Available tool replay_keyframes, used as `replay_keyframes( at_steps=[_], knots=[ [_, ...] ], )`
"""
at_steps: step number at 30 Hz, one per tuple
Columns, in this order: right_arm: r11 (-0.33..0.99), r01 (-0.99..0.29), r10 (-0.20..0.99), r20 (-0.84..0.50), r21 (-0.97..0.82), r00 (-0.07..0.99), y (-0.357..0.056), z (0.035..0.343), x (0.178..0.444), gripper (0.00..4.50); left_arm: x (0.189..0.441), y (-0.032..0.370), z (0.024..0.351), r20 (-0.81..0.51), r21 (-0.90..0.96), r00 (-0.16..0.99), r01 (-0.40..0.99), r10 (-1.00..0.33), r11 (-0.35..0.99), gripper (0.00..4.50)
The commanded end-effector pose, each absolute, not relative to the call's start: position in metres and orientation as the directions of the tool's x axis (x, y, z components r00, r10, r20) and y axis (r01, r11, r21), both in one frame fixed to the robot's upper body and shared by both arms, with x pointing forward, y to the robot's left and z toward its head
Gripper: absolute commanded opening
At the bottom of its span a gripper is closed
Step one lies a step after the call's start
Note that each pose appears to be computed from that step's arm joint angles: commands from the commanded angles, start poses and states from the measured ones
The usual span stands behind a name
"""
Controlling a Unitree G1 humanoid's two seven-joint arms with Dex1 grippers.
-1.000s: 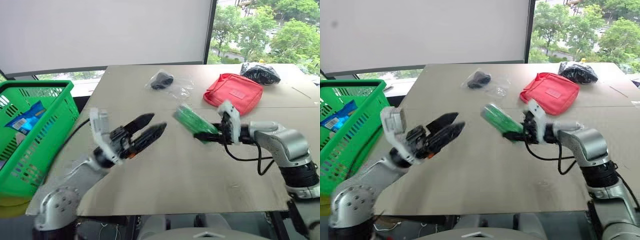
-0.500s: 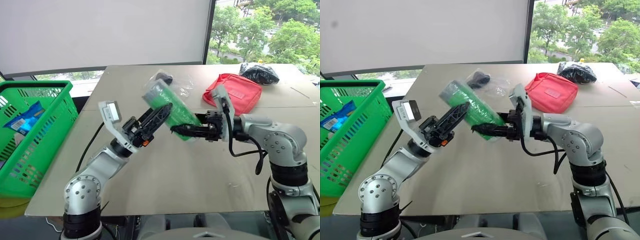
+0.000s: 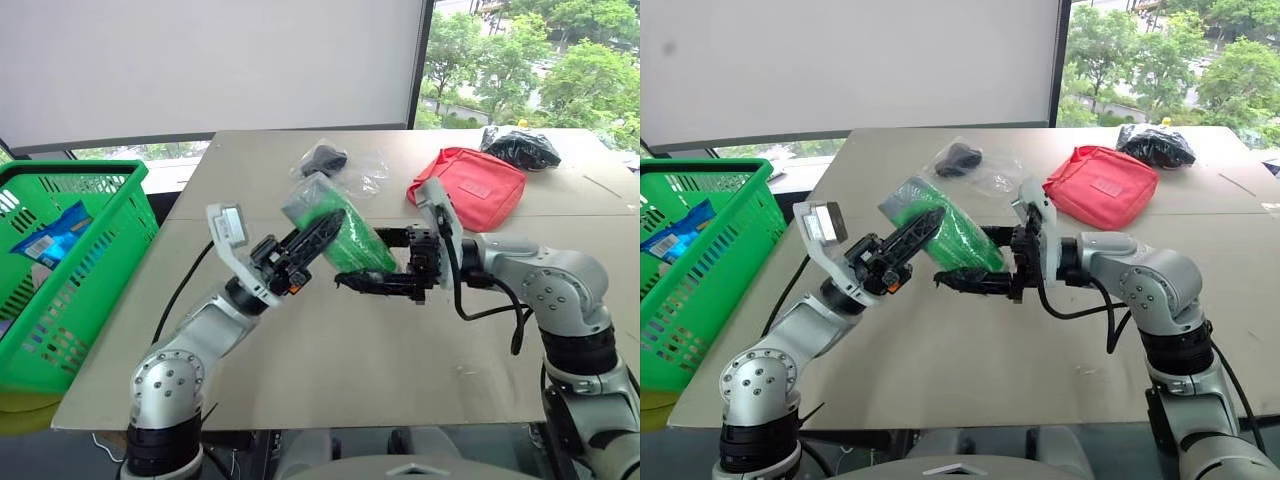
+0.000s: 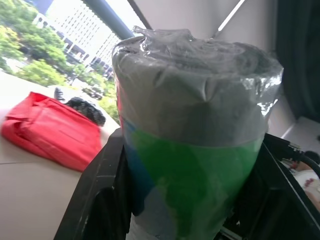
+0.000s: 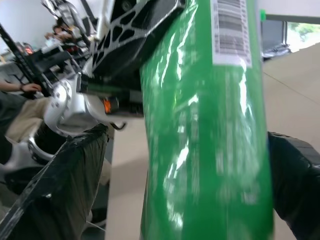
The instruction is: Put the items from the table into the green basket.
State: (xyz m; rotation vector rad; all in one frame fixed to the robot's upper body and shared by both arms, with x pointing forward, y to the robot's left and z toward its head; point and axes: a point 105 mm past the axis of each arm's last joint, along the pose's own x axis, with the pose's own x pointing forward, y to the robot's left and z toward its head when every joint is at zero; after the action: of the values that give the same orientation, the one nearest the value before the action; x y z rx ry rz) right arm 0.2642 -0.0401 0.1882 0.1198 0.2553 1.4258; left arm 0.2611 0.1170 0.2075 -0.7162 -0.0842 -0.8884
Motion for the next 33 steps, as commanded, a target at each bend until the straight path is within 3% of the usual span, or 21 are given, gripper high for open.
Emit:
replay_keyframes(
  at_steps=[1, 4, 8, 12, 15, 19, 30, 31, 33],
  knots=[
    [0.163, -0.974, 0.981, -0.129, 0.157, 0.143, -0.056, 0.193, 0.271, 4.5, 0.266, 0.158, 0.243, 0.41, -0.415, 0.719, 0.695, -0.562, 0.587, 1.95],
    [0.191, -0.976, 0.976, -0.122, 0.104, 0.178, -0.071, 0.204, 0.282, 4.5, 0.268, 0.204, 0.277, 0.447, -0.273, 0.793, 0.561, -0.414, 0.782, 1.95],
    [0.185, -0.983, 0.982, -0.045, 0.013, 0.184, -0.08, 0.223, 0.285, 4.5, 0.266, 0.285, 0.311, 0.452, -0.091, 0.887, 0.154, -0.097, 0.984, 1.95],
    [0.256, -0.966, 0.964, 0.091, -0.035, 0.252, -0.089, 0.243, 0.301, 4.5, 0.256, 0.369, 0.288, 0.296, 0.102, 0.923, -0.288, 0.248, 0.952, 1.95],
    [0.218, -0.974, 0.972, 0.106, -0.058, 0.211, -0.092, 0.248, 0.297, 4.5, 0.231, 0.426, 0.274, 0.249, 0.229, 0.836, -0.542, 0.49, 0.809, 1.95],
    [0.196, -0.978, 0.974, 0.131, -0.065, 0.186, -0.093, 0.254, 0.294, 4.5, 0.221, 0.447, 0.273, 0.272, 0.253, 0.791, -0.608, 0.548, 0.752, 1.95],
    [0.193, -0.979, 0.973, 0.141, -0.066, 0.182, -0.09, 0.256, 0.292, 4.5, 0.241, 0.457, 0.247, 0.241, 0.271, 0.816, -0.576, 0.525, 0.771, 1.95],
    [0.194, -0.979, 0.973, 0.141, -0.065, 0.183, -0.09, 0.256, 0.291, 4.5, 0.243, 0.453, 0.247, 0.248, 0.248, 0.828, -0.557, 0.503, 0.793, 2.94],
    [0.194, -0.979, 0.973, 0.14, -0.064, 0.184, -0.09, 0.255, 0.291, 4.5, 0.245, 0.45, 0.249, 0.258, 0.237, 0.833, -0.546, 0.489, 0.804, 3.82]
  ],
)
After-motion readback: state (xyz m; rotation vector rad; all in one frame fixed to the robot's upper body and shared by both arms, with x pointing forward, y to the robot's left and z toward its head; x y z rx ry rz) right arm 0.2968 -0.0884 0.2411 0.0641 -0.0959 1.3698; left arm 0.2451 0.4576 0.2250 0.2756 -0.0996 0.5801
